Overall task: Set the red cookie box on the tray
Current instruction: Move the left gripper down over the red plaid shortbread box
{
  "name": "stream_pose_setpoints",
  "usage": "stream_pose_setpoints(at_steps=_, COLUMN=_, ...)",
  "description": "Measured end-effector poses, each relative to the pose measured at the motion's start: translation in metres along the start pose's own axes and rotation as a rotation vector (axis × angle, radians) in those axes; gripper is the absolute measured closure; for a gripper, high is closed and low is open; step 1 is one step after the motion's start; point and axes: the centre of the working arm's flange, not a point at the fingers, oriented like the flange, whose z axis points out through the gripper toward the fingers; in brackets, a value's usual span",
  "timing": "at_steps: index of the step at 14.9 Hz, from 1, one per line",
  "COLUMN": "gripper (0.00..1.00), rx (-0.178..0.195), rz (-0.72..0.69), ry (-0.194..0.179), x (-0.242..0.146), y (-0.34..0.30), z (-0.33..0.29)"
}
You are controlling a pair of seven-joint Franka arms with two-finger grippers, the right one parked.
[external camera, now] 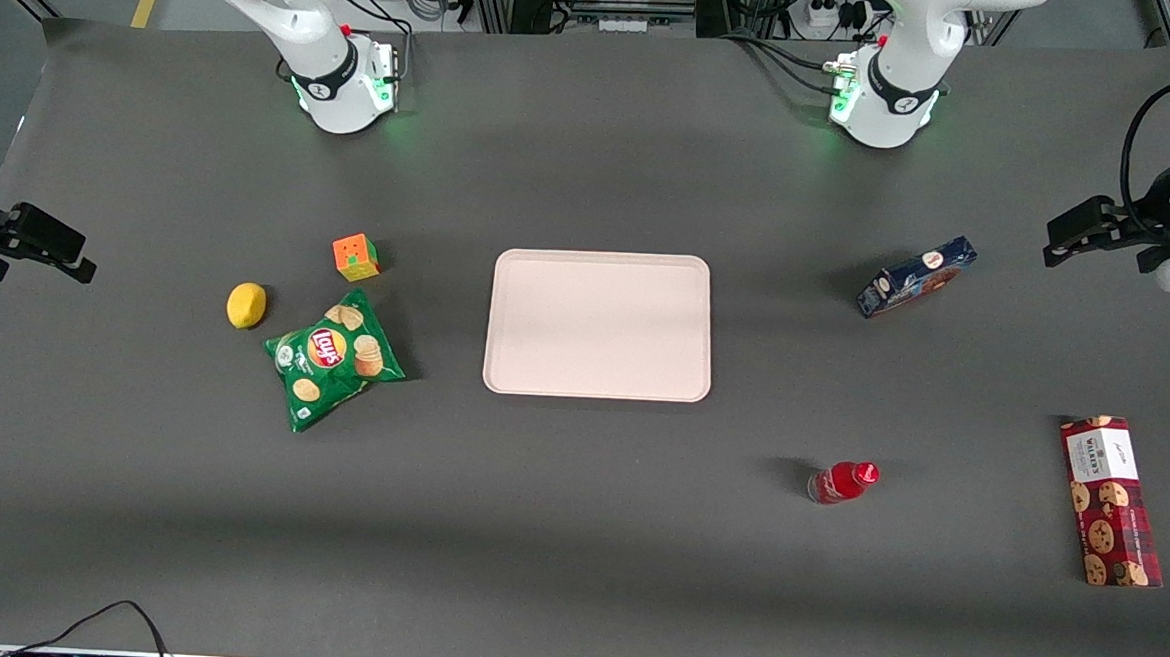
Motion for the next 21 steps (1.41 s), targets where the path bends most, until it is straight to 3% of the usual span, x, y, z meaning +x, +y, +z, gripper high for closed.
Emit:
stream_pose_setpoints(at_steps=3, gripper=0.00, rx=0.000, rz=0.008, ry=0.014, x=0.002, y=0.005, z=-0.001)
stream_pose_setpoints(at_steps=12, gripper=0.00, rx=0.004, rz=-0.011, ry=-0.007, x=0.019, y=-0.009, z=0.023)
stream_pose_setpoints(at_steps=19, gripper=0.00, rx=0.022, rz=-0.141, ry=0.074, x=0.070, y=-0.113, z=0.092)
stream_pose_setpoints(at_steps=21, gripper=0.00, rx=0.036, rz=-0.151, ry=0.066, x=0.085, y=-0.144, z=0.132)
